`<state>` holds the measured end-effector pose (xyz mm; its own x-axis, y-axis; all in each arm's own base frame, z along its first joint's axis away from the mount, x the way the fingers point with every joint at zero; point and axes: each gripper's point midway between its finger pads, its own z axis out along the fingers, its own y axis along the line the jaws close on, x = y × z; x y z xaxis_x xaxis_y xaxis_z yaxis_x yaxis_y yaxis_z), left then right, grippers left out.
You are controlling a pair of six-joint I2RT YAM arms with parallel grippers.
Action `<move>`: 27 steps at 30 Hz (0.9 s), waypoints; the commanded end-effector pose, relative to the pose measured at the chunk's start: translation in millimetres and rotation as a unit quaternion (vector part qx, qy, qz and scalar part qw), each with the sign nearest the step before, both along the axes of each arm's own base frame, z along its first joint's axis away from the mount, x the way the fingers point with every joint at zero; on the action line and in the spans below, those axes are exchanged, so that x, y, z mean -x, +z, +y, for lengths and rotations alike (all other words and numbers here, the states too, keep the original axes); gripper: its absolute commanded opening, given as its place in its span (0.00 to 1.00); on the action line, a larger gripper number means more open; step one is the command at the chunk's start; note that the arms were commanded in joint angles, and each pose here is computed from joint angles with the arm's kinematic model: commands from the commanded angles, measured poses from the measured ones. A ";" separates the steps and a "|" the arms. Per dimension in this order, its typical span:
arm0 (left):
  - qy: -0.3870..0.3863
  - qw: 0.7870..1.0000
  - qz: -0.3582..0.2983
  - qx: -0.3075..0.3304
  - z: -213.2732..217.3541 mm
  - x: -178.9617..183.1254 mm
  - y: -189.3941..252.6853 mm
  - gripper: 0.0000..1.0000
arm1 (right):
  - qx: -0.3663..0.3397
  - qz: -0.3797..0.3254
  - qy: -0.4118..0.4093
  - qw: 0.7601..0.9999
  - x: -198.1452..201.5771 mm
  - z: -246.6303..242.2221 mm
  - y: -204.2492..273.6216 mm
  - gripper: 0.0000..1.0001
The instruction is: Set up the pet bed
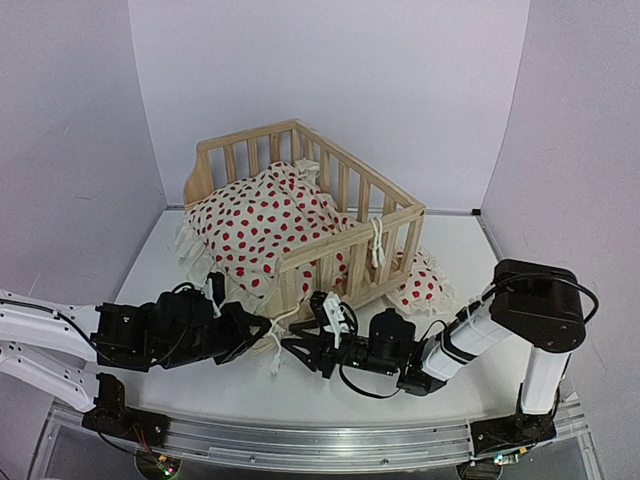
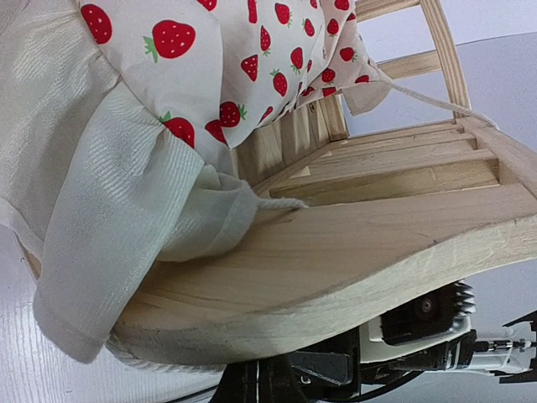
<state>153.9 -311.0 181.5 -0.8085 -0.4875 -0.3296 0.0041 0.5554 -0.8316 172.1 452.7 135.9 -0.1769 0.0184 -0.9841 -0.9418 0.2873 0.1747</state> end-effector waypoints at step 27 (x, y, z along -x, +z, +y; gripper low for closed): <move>-0.035 0.991 -0.116 0.056 -0.6 -5.4 57.1 0.00 | -0.010 0.052 -0.100 0.994 -18.9 15.7 -9.8 0.00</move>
<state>153.3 -303.9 192.3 -0.7976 -0.4901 -0.3517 0.0630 0.5121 -0.8566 173.3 475.1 112.7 -0.2743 -0.0003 -0.9616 -0.8907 0.3771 0.2540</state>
